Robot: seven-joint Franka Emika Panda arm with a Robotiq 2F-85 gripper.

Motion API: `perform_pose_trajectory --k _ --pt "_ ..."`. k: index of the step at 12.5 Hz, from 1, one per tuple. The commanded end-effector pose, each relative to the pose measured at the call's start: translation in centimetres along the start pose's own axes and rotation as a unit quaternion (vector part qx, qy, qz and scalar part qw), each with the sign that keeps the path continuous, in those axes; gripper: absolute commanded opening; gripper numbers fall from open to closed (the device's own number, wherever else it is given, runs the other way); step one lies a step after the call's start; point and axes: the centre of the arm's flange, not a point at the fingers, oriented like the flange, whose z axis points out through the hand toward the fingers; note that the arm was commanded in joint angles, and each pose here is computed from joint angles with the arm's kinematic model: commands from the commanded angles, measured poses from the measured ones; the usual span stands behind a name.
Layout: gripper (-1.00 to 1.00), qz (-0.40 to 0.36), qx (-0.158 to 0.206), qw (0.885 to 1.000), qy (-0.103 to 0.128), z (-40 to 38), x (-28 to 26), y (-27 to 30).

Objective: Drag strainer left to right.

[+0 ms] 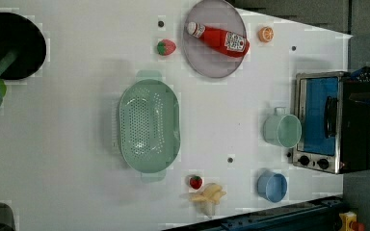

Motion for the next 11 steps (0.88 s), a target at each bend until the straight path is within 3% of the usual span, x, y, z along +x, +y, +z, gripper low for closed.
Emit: perform_pose_trajectory --k 1,3,6,11 --pt "0.59 0.109 0.006 0.994 0.0 -8.6 -11.8 15.5" --pt "0.99 0.107 0.009 0.994 0.003 -8.7 -11.9 15.3" --pt "1.0 0.076 0.017 0.997 0.021 -8.6 -13.4 12.2" --pt "1.0 -0.041 0.0 0.997 0.064 -4.5 -20.3 0.6"
